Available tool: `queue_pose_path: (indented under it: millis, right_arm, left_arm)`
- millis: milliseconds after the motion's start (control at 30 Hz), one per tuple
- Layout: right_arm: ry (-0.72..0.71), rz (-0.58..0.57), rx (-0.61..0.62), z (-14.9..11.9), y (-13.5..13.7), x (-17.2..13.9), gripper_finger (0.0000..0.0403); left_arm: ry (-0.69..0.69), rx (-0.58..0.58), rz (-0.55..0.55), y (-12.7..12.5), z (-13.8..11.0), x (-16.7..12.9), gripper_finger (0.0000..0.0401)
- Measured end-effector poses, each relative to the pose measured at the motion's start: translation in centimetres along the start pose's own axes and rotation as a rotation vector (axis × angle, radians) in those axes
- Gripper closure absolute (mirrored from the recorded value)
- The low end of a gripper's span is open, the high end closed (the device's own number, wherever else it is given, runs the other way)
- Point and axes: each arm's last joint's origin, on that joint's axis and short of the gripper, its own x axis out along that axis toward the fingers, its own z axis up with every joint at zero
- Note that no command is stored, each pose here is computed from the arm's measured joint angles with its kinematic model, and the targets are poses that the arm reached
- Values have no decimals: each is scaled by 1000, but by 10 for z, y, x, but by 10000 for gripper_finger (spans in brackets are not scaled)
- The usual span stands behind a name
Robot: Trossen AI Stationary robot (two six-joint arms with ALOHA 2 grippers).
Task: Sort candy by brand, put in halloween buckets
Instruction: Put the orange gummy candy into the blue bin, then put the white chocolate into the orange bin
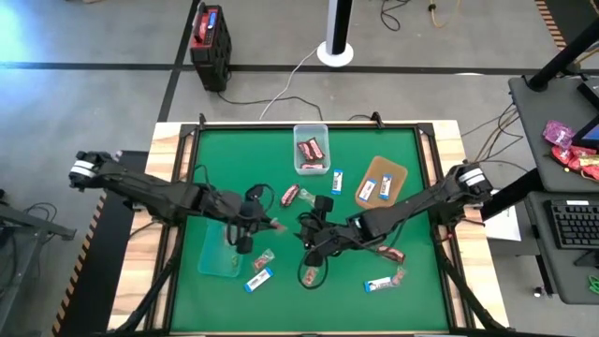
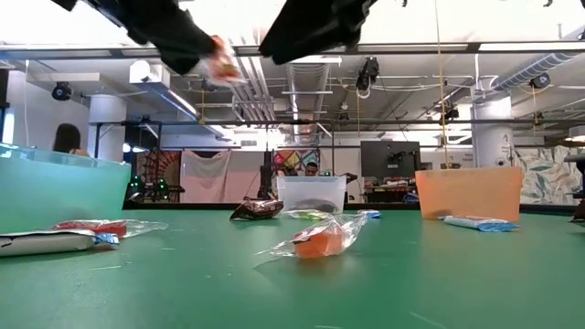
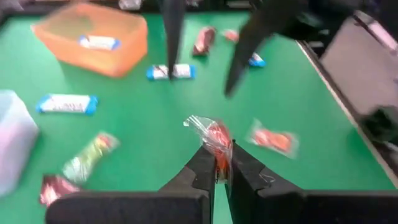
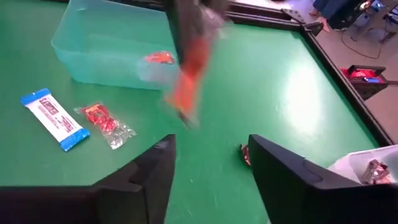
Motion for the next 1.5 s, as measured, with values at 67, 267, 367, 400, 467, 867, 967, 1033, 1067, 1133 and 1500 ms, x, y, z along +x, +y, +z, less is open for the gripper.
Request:
queue_pose_path:
  millis: [67,267,367,400,467,867,967,1033,1067,1133,1500]
  right_arm:
    - [-4,0,5,2,-3,-5,192]
    - [-6,-2,11,5,-7,-10,173]
    - [-2,-4,17,5,-8,-10,170]
    - [-1,-4,21,4,-8,-10,170]
    - [4,-5,27,2,-8,-9,170]
    - [19,-7,57,-3,-7,-8,170]
    - [19,-7,65,-3,-7,-8,170]
    - [19,-7,66,-3,-7,-8,170]
    - [19,-7,66,-3,-7,-8,170]
    - [23,-8,70,-3,-8,-8,170]
    - [247,46,176,-24,-9,-11,170]
  left_arm:
    - [63,-32,-38,-2,6,-14,397]
    - [412,-166,-101,-15,7,-52,397]
    - [581,-229,-67,-21,-2,-65,397]
    - [627,-247,-55,-23,-5,-68,397]
    - [718,-270,-38,-26,-13,-73,397]
    - [801,-336,17,-29,-39,-65,353]
    - [801,-345,20,-29,-39,-65,322]
    - [801,-345,19,-29,-39,-65,301]
    - [801,-344,19,-29,-39,-65,291]
    - [801,-337,17,-29,-39,-65,273]
    - [721,-262,-30,-30,-33,-60,241]
